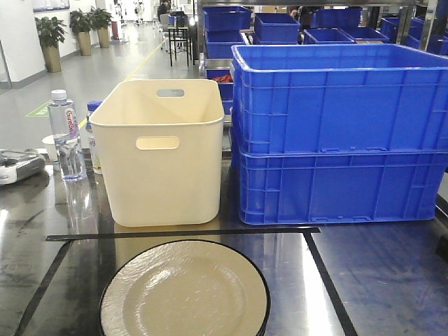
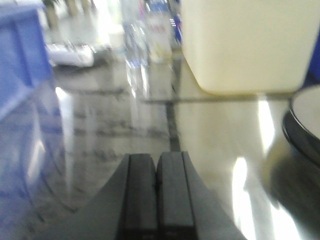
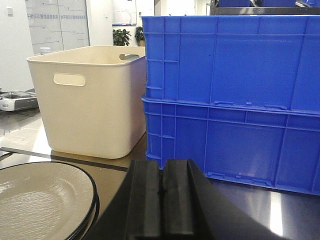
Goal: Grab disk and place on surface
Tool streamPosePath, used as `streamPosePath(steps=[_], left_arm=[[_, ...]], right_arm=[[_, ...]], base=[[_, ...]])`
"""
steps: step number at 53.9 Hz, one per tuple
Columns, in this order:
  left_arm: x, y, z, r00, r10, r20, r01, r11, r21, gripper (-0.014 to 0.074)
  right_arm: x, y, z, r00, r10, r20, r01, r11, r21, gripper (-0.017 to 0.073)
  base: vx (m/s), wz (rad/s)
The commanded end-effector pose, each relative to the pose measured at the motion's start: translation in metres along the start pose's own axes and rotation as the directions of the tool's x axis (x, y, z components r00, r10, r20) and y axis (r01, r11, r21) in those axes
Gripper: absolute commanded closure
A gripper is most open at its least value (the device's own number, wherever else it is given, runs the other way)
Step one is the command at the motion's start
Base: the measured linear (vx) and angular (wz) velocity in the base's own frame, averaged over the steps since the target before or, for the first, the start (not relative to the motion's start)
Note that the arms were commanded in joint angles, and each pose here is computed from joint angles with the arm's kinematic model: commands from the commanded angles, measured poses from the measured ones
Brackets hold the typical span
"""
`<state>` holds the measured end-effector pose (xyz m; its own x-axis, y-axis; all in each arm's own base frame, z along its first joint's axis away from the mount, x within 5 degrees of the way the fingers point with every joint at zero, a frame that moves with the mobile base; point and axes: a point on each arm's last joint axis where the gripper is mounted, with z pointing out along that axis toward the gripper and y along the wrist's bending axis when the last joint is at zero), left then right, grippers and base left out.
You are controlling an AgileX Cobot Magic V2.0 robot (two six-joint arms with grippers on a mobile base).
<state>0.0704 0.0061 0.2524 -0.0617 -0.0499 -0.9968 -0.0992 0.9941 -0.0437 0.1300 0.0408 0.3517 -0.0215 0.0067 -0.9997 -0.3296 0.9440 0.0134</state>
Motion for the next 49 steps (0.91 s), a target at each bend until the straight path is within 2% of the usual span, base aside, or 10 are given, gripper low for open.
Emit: streamPosePath(steps=[1,4,11,14,19,25,49], left_arm=[[-0.003,0.003,-0.005,0.984,-0.019,0.178,0.024,0.999,-0.023,0.0592],[0.014,0.004,-0.007,0.984,-0.021,0.177,0.026,0.999,-0.025,0.0592],[0.056,0.004,-0.011,0.986,0.027,0.164,-0.026,1.000,-0.005,0.0592],[0.061,0.002,-0.010,0.993,0.091,0.071,-0.092,0.996,0.013,0.0592],[0.067,0.001,-0.010,0.992,0.125,0.020,-0.126,0.991,0.048,0.0592],[0.068,-0.001,-0.010,0.992,0.124,0.011,-0.125,0.989,0.076,0.0592],[0.066,-0.001,-0.010,0.993,0.116,0.026,-0.118,0.990,0.076,0.0592]], right_arm=[[-0.012,-0.003,-0.001,0.999,-0.002,0.052,0.000,0.999,0.037,0.0568],[-0.012,-0.003,-0.001,0.999,-0.002,0.052,0.000,0.999,0.037,0.0568],[-0.012,-0.003,-0.001,0.999,-0.002,0.052,0.000,0.999,0.037,0.0568],[-0.012,-0.003,-0.002,0.999,-0.003,0.051,0.001,0.999,0.034,0.0568],[-0.012,-0.003,-0.001,0.999,-0.002,0.049,0.000,0.999,0.037,0.0568],[-0.012,-0.003,-0.001,0.999,-0.002,0.049,0.000,0.999,0.037,0.0568],[-0.012,-0.003,-0.001,0.999,-0.002,0.049,0.000,0.999,0.037,0.0568]], base=[[0.00,0.00],[0.00,0.00],[0.00,0.00],[0.00,0.00],[0.00,0.00],[0.00,0.00],[0.00,0.00]])
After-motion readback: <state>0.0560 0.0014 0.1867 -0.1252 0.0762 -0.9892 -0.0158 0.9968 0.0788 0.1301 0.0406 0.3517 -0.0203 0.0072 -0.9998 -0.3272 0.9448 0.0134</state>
